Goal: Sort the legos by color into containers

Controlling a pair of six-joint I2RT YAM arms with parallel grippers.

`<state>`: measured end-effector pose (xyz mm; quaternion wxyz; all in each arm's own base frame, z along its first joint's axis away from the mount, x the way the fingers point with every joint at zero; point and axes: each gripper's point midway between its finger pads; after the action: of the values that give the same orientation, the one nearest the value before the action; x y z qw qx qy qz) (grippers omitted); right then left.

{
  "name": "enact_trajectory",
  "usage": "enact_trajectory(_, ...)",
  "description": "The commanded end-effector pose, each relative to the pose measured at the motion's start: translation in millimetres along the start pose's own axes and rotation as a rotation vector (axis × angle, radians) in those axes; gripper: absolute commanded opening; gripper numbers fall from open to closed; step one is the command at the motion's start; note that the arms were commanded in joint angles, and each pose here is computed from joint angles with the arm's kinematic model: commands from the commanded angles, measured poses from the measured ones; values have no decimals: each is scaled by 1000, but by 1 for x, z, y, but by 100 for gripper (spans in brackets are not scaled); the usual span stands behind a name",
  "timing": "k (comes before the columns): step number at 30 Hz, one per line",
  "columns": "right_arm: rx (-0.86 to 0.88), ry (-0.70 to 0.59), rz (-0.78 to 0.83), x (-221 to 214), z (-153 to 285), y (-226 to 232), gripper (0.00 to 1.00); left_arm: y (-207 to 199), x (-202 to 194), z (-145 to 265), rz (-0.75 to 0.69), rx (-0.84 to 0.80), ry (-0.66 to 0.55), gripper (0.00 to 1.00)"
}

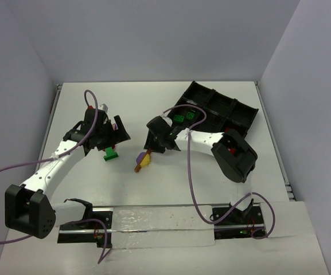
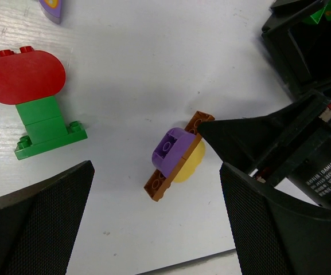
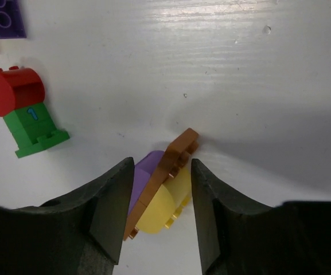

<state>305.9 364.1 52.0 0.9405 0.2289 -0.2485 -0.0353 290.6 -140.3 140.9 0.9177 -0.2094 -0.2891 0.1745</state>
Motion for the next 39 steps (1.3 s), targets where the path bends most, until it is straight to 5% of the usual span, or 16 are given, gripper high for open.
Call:
enact_trajectory(1,-13,-45,-23,16,-10,8,49,-7,14,4,-33,-12,-36,99)
enact_trajectory(7,-20,-22,-35,12,-17,5,37,-4,15,2,-45,2,-38,99)
enact_trajectory(15,-8,-47,-31,22,-8,10,0,-3,13,-1,-47,6,-27,99)
enact_trajectory(28,107,-161,32,76,41,49,0,-44,-40,-6,-51,-322,212,99)
enact_trajectory(39,174,-187,35,92,63,63,0,-54,-49,-6,-15,-415,253,99)
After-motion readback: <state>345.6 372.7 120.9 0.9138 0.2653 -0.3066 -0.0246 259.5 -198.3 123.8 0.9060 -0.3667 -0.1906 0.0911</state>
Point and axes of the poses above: each gripper's point midway between its finger pads, its own z axis back along the fingers, its own y axis along the line the jaws close on, x = y × z, and after that the axes turned 7 degrees about z, right-handed
